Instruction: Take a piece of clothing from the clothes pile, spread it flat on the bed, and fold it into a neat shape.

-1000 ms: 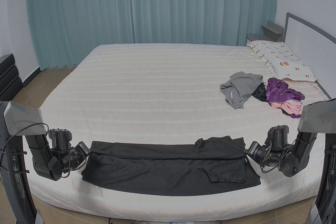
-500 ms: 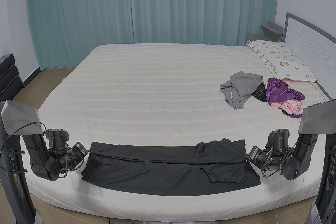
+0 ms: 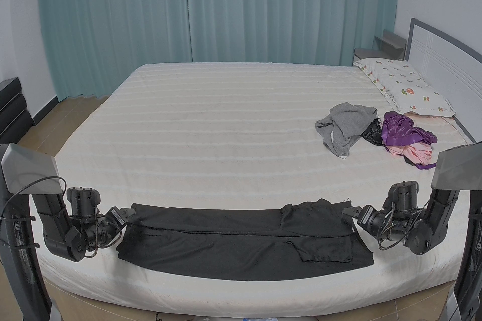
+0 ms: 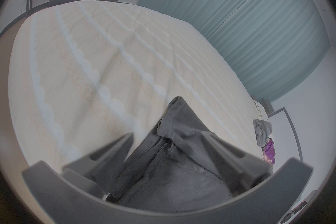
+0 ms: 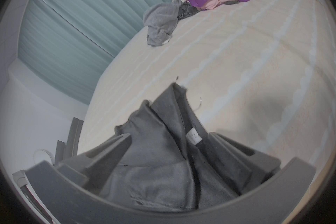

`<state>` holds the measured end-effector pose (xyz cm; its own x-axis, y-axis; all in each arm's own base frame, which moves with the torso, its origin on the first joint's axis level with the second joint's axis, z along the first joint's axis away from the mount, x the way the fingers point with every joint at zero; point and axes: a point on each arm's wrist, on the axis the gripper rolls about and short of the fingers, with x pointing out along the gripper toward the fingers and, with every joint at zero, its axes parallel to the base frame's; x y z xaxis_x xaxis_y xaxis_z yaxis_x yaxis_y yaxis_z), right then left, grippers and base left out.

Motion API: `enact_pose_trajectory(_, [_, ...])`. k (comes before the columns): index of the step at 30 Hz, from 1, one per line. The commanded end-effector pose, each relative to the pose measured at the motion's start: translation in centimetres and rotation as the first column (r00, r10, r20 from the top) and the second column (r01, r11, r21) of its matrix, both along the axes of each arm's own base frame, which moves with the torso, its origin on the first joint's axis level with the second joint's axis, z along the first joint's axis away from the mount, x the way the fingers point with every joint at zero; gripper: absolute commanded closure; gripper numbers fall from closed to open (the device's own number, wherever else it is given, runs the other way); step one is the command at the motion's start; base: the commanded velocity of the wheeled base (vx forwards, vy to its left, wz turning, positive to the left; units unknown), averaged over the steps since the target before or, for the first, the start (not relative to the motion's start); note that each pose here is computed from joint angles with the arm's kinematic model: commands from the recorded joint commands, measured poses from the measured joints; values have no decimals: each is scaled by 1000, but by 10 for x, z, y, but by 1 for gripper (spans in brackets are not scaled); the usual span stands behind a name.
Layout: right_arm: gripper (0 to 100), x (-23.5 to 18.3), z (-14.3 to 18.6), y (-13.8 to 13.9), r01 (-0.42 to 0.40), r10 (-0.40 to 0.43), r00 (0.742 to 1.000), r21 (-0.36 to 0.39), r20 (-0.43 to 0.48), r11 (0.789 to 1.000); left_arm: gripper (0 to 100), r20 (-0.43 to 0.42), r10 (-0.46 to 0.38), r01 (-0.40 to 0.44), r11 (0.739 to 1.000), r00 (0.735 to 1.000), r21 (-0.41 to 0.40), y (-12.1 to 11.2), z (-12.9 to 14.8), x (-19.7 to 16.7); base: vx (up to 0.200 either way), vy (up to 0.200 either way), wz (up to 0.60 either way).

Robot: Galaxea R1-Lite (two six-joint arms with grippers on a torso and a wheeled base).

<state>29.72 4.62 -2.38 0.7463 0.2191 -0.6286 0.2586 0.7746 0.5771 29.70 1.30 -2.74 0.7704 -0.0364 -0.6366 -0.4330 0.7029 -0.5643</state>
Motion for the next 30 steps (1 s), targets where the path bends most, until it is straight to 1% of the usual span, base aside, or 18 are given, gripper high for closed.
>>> enact_pose_trajectory(1, [0,13,17,-9,21,-23,997,24,76,1000,0,83,27,-28,1000,996,0,9,19,10,0,0,0])
enact_pose_trajectory(3, [0,17,16,-11,27,-29,996,25,79,999,0,108,28,-28,1000,994,-2,10,23,17,0,0,0])
enact_pose_trajectory(5, [0,24,3,-14,36,-38,998,25,59,999,0,116,19,-17,1000,993,-13,12,26,32,0,0,0])
enact_pose_trajectory(8, [0,28,-8,-15,29,-30,999,37,38,999,0,99,8,-6,1000,995,-20,12,28,45,0,0,0])
enact_pose_trajectory(11, [0,33,-12,-17,20,-22,999,56,35,998,0,68,-15,17,999,998,-32,11,19,69,0,0,0])
enact_pose_trajectory(13, [0,35,-12,-18,21,-23,999,56,40,998,0,61,-21,23,999,998,-33,10,16,73,0,0,0])
enact_pose_trajectory(14, [0,37,-14,-18,20,-22,999,57,38,998,0,35,-34,35,999,999,-30,7,8,80,0,0,0])
enact_pose_trajectory(16, [0,38,-19,-17,14,-16,999,61,29,998,0,16,-52,52,998,999,-24,3,1,84,0,0,0])
enact_pose_trajectory(18, [0,41,-21,-17,13,-15,999,62,33,998,0,10,-75,75,997,997,0,1,-5,85,0,0,0])
enact_pose_trajectory(23, [0,43,-21,-17,14,-16,999,62,38,998,0,-10,-116,116,992,993,45,0,-11,81,0,0,0])
enact_pose_trajectory(27, [0,44,-24,-16,11,-13,999,61,33,998,0,-16,-118,119,991,993,58,-2,-13,82,0,0,0])
enact_pose_trajectory(28, [0,44,-24,-16,11,-13,999,59,35,998,100,-13,-116,117,991,993,58,-2,-13,83,0,0,0])
enact_pose_trajectory(30, [0,44,-24,-15,9,-11,999,58,36,998,100,-12,-112,112,992,994,58,-2,-13,83,0,0,0])
